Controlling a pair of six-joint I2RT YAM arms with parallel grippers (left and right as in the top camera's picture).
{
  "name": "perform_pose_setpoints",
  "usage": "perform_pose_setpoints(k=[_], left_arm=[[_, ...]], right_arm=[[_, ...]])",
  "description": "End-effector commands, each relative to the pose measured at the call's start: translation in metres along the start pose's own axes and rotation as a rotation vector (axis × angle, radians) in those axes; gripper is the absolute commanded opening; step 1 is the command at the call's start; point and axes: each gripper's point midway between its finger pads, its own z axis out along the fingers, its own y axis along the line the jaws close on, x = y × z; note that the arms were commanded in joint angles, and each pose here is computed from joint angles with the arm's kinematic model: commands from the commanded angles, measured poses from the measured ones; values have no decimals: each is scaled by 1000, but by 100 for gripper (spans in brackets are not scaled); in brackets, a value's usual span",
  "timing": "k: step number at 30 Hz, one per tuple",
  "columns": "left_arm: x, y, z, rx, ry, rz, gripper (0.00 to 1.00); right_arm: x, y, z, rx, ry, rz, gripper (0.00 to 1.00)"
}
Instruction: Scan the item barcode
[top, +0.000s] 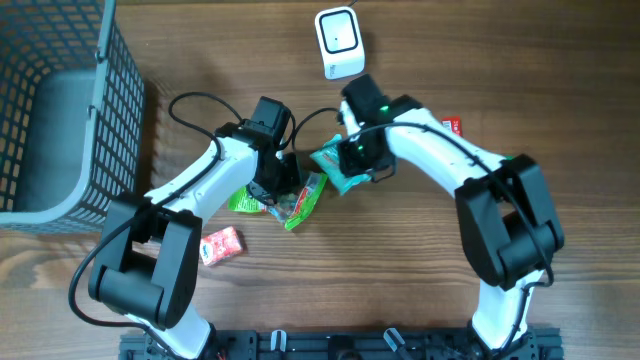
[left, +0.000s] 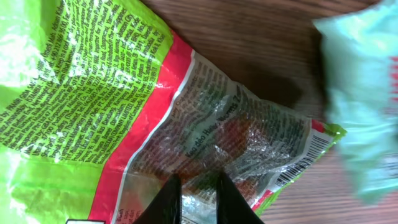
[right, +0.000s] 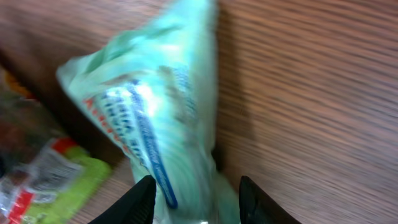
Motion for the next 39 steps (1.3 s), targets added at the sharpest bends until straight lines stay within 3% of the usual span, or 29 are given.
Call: perform_pose_setpoints(k=[1,2,3,4,8,10,11,13,15,19,23,28,32,39], left_arm=[[0,25,8,-124,-6,-11,17],[-1,31,7,-154,-16,-11,18],[-3,40,5,-201,-31,-12,17],[-5,55,1,-268,-41,-21,17],[-8,90,-11,-333,-26,-104,15],[-15,85,-24,-259,-43,-101,16],[-24,70,-43,-172,-92,-94,20],[-33,52,-67,-88,-163,-95,31],[-36,37,-97,1,-244,-127,44],[-36,33,-110,27,-281,-118,55],[-36,33,-110,26,-278,-119,54],[-34,34,-109,22,-270,-120,54],[-34,34,-109,21,-269,-121,54],[-34,34,-109,22,-271,-120,55]], right_arm=[[3,7,-4,-51,16,-17,40],[3,6,-3,-37,13,-24,38],[2,1,-3,-10,7,-24,22],[0,-8,-4,34,-2,-25,16],[-6,-34,-43,190,-61,-80,4],[-6,-67,-80,413,-115,-58,4],[-3,-100,-119,652,-174,22,4],[6,-125,-149,855,-201,85,4],[23,-130,-140,909,-172,125,4],[30,-121,-137,1153,-282,16,4],[21,-81,-112,1178,-341,-166,4],[14,-85,-63,1270,-216,-354,4],[24,-66,-17,1018,-163,-341,4],[33,-44,6,847,-146,-298,34]])
